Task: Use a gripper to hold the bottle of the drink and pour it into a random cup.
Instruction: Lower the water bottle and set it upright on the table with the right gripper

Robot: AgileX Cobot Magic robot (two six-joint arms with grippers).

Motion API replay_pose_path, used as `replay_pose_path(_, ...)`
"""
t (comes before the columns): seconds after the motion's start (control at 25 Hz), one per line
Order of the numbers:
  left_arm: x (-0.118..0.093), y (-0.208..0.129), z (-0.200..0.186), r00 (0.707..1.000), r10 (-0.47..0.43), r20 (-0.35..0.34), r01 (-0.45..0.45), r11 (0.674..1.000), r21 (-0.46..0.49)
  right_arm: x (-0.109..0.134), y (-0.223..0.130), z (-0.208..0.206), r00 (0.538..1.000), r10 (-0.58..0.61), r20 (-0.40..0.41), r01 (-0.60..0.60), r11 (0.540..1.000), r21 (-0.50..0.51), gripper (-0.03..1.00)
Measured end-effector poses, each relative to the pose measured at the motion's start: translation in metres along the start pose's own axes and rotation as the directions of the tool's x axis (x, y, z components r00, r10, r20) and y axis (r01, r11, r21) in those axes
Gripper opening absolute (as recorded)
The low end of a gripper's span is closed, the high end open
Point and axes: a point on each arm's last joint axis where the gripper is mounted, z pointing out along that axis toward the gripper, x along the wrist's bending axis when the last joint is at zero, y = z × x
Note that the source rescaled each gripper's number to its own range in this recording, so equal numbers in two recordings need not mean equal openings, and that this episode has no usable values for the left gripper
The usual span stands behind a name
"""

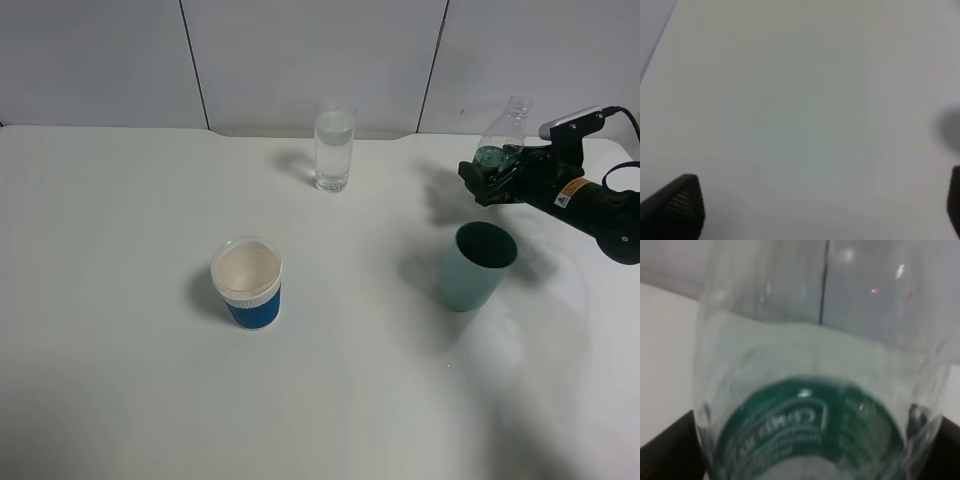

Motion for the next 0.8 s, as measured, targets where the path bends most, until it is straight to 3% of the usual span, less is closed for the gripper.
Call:
replay_pose_path(0.36, 0.000, 0.000, 0.000, 1.000, 0.000, 0.000, 0.000, 1.000, 0.000, 0.000, 0.035, -0.005, 0.999, 0.047, -0.008, -0.047, 0.999, -0.008, 0.77)
replay_pose_path(0.8, 0.000, 0.000, 0.000, 1.000, 0.000, 0.000, 0.000, 1.000, 0.000, 0.001, 0.111, -0.028, 0.999, 0.034, 0.037, -0.033, 0.999, -0.039, 0.77)
